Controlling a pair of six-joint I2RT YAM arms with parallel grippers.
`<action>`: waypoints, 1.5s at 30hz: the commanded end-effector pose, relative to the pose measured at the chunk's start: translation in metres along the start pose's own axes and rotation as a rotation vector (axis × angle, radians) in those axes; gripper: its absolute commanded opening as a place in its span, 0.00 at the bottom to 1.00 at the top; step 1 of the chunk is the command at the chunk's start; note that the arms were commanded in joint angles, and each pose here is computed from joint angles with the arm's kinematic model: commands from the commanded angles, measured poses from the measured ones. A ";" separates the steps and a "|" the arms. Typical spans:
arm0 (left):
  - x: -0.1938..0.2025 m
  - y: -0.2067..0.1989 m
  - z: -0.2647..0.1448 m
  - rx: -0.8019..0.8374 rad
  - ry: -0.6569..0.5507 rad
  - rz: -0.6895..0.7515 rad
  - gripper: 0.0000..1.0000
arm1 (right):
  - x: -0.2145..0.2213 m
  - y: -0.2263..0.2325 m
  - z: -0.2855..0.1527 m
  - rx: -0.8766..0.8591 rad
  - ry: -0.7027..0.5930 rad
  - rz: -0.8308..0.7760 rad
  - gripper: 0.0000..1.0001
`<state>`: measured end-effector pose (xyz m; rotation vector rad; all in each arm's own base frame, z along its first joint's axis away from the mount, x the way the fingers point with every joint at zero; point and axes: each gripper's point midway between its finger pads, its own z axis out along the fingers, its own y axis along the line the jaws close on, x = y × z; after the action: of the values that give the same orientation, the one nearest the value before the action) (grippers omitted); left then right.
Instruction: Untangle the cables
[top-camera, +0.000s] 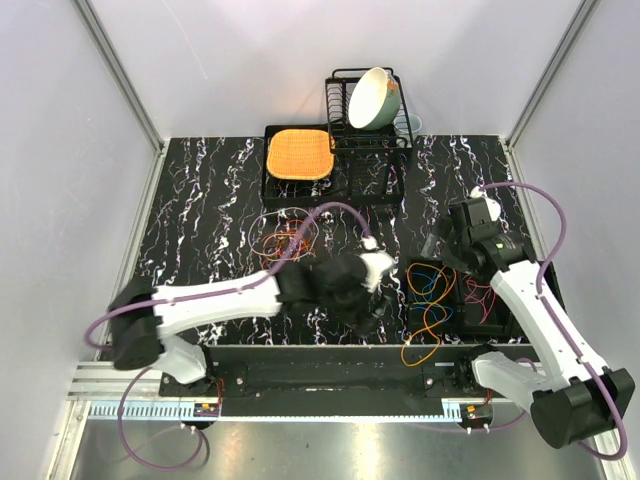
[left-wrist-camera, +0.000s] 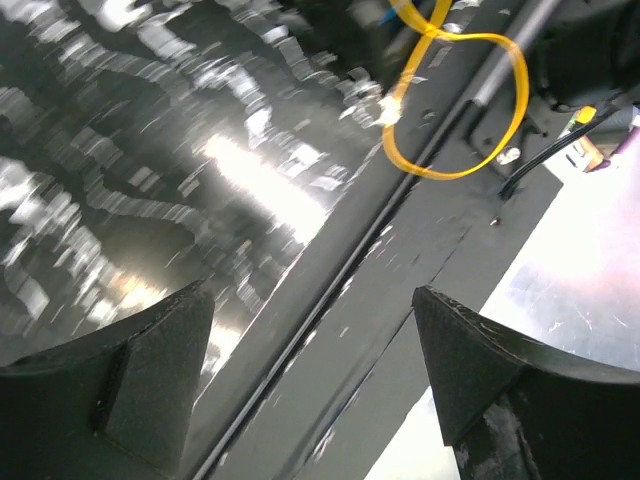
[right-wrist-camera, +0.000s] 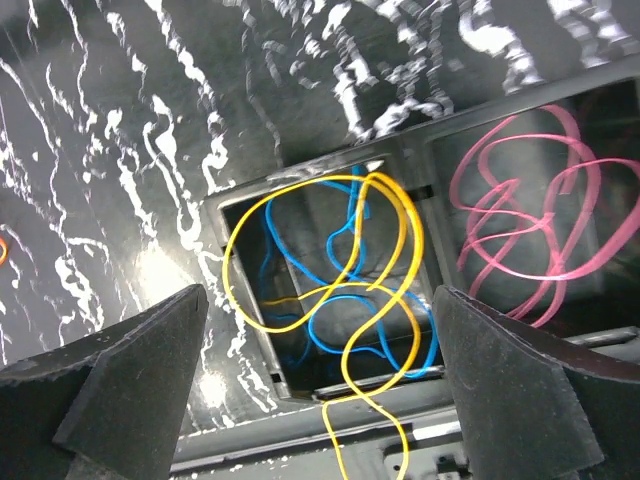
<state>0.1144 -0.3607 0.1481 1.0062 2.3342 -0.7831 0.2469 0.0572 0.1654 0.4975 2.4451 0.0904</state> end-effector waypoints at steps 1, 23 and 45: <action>-0.035 -0.042 0.026 0.032 -0.064 0.106 0.84 | -0.040 -0.019 -0.034 0.073 -0.176 0.029 1.00; -0.030 -0.103 0.137 0.008 -0.013 0.248 0.73 | -0.084 -0.030 -0.084 0.063 -0.381 0.128 1.00; -0.022 -0.125 0.119 0.099 0.010 0.248 0.70 | -0.080 -0.029 -0.080 0.054 -0.373 0.116 1.00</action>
<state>0.0633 -0.5085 0.0746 1.3398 2.2274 -0.6863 0.2460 0.0068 0.2632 0.6182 2.0955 -0.0285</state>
